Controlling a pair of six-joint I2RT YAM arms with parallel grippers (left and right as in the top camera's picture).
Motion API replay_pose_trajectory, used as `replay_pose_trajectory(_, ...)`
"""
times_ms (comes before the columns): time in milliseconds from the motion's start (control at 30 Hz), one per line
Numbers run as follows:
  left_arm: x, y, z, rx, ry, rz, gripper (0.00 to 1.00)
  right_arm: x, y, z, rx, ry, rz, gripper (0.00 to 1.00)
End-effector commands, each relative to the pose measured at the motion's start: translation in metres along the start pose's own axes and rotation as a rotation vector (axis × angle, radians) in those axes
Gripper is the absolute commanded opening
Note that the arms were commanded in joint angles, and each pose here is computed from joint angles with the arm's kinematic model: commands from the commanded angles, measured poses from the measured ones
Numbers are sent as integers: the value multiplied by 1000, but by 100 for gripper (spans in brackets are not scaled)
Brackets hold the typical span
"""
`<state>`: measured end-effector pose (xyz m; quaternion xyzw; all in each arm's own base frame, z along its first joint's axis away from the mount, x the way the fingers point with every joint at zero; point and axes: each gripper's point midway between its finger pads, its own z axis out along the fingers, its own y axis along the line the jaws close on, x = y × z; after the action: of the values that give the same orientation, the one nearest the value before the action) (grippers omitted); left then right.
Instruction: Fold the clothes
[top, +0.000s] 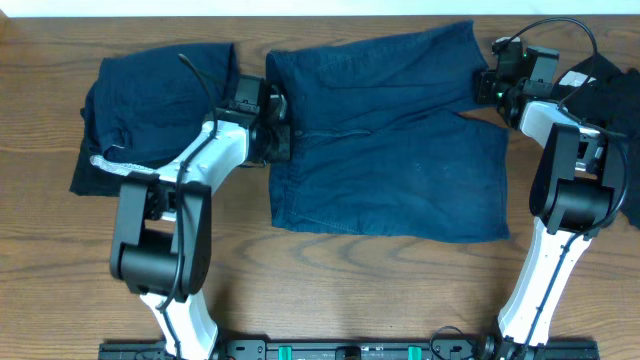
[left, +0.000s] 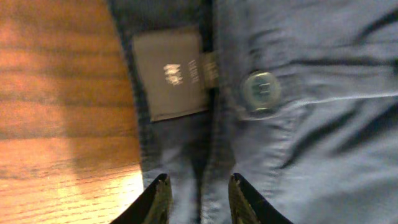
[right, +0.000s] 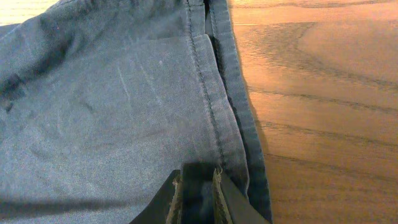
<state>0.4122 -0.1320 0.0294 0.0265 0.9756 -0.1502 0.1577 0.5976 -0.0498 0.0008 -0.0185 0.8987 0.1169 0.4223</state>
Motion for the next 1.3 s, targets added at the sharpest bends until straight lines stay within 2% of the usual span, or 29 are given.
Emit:
replay_pose_trajectory(0,-60,-30,-60,77,-223,53,39,44,-15,13,71,97,32,17)
replay_pose_trajectory(133,-95,-44,-86,112,-388,97,40,18,-10,3,62,67,22,20)
replay_pose_trajectory(333,-104,-40,-60,114,-400,100,40,-53,23,-46,-41,-33,-16,27)
replay_pose_trajectory(500,-110,-33,-25,115,-406,100,40,-86,58,-85,-155,-65,23,31)
replay_pose_trajectory(633,-118,-29,-6,120,-435,108,44,-85,66,-84,-170,-57,15,31)
replay_pose_trajectory(833,-121,-20,8,85,-450,100,45,-66,75,-58,-183,-38,-99,33)
replay_pose_trajectory(1133,-114,-11,27,71,-421,90,45,-46,57,-2,-109,-118,-147,34)
replay_pose_trajectory(1267,-117,-9,25,66,-431,87,45,-21,40,13,-47,-66,-111,34)
